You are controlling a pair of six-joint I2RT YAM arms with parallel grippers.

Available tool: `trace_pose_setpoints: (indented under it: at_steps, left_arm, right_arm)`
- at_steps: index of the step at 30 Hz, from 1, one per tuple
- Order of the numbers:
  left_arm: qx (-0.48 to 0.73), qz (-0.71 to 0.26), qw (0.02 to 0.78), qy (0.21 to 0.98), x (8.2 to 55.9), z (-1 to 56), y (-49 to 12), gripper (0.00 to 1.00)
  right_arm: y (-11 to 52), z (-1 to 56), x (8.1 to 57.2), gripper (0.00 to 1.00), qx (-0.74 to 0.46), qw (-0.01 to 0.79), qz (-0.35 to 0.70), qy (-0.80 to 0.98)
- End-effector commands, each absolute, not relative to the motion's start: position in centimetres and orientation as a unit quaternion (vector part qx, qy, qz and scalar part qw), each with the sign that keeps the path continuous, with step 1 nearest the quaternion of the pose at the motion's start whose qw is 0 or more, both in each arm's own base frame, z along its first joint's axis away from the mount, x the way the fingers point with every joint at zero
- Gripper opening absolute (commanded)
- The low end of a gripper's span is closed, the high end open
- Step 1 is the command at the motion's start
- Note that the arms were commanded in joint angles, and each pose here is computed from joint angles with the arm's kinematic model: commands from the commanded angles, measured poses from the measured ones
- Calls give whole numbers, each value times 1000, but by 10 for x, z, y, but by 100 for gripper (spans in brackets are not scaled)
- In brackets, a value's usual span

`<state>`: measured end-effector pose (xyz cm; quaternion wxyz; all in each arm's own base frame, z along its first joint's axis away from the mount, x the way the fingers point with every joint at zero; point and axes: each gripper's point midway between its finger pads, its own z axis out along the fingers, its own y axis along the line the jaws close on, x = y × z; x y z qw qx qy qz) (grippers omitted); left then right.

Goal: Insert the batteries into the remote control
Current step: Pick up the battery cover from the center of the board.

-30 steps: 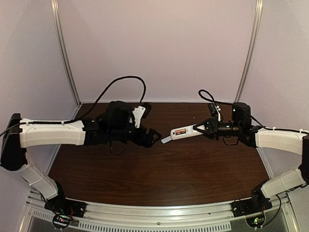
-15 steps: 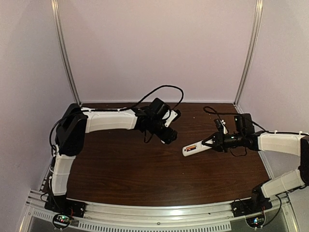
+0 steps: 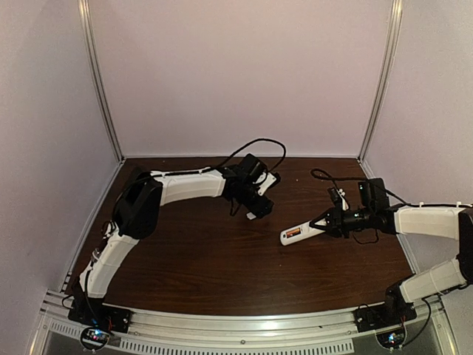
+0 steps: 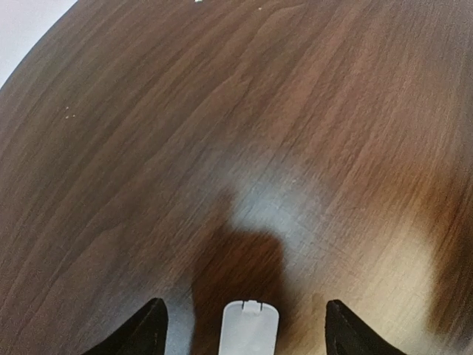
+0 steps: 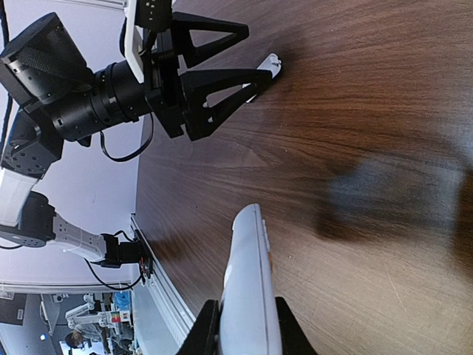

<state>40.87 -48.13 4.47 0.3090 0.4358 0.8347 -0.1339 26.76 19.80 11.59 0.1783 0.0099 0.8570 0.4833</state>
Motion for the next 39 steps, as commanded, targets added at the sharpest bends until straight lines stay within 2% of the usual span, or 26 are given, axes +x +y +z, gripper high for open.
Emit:
trace_pose_setpoints:
  at_steps: [1,3,7,13,19,25,30,39]
  left_arm:
    - [450,-139,298,830,413,38,-483,74]
    - [449,-137,292,833,414,35,-480,72]
    - [450,-131,271,841,409,25,-471,62]
    - [465,-118,232,846,395,6,-454,41]
    - [454,-113,220,856,385,19,-430,28]
    - [422,-111,207,876,365,31,-389,23]
    - [391,-113,183,895,324,27,-346,23]
    - [341,-124,212,907,291,47,-306,22]
  right_arm:
    - [199,119,270,0,0,188,491,851]
    - [199,117,270,0,1,186,491,851]
    - [200,113,269,0,3,179,494,851]
    - [201,111,268,0,2,176,494,851]
    - [210,108,267,0,-7,167,497,852]
    - [233,105,267,0,-22,157,508,846]
    - [268,108,263,0,-42,149,527,836]
    - [331,103,249,3,-53,114,574,809]
